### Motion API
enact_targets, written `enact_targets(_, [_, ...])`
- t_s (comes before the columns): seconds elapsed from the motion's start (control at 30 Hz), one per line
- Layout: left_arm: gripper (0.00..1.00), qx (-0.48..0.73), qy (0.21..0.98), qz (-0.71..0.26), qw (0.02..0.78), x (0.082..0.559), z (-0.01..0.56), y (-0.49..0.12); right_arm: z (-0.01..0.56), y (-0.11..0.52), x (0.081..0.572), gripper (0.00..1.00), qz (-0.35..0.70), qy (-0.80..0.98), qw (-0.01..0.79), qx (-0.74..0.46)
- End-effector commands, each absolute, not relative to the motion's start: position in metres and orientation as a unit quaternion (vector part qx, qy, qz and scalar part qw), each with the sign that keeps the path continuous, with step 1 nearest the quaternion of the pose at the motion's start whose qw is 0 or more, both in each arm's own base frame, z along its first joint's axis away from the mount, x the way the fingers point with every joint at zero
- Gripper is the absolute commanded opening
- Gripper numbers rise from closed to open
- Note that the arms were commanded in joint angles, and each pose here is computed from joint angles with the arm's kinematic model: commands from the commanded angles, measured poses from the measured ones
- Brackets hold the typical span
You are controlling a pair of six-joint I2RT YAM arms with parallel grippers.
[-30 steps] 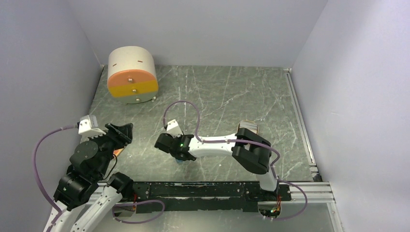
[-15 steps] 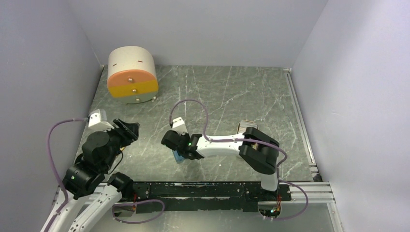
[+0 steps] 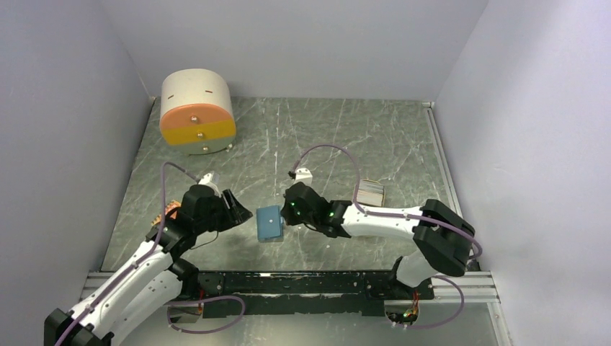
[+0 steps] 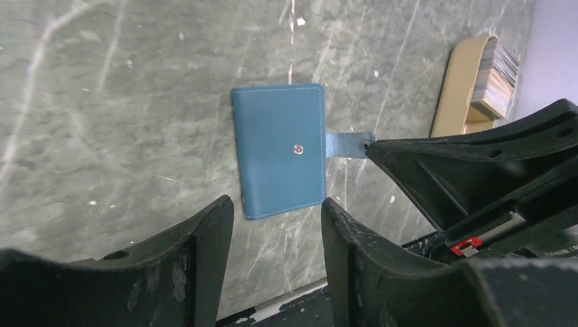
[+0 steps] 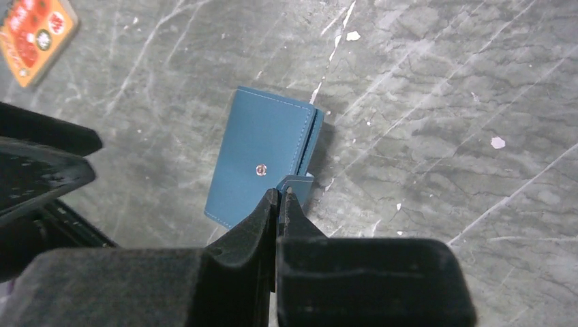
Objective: Put the credit cards into the card holder
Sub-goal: Open the card holder at the center of the board.
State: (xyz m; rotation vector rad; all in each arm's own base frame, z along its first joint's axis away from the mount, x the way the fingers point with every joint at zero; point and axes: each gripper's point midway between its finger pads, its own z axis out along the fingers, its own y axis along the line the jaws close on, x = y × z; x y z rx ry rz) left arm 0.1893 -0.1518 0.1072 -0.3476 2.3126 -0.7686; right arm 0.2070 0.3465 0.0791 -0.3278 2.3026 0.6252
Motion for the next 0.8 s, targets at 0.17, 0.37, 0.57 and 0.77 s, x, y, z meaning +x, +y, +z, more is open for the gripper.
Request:
enact_targets(0.17, [0.68, -0.066, 0.879, -0.354, 0.311, 0.195, 0.111, -0.187, 0.125, 0.354, 0.201, 0.0, 0.367, 0.854, 0.359, -0.086])
enact_targets(0.37, [0.76, -0.03, 0.871, -0.388, 0.301, 0.194, 0.115, -0.202, 0.135, 0.359, 0.194, 0.0, 0.404, 0.842, 0.349, -0.077])
enact_targets(0.57, [0.75, -0.025, 0.876, -0.39, 0.283, 0.195, 0.108, -0.207, 0.145, 0.362, 0.191, 0.0, 0.425, 0.832, 0.35, -0.073])
enact_targets(0.77, [0.69, -0.026, 0.895, -0.362, 0.259, 0.194, 0.092, -0.203, 0.153, 0.36, 0.193, 0.0, 0.43, 0.827, 0.356, -0.061])
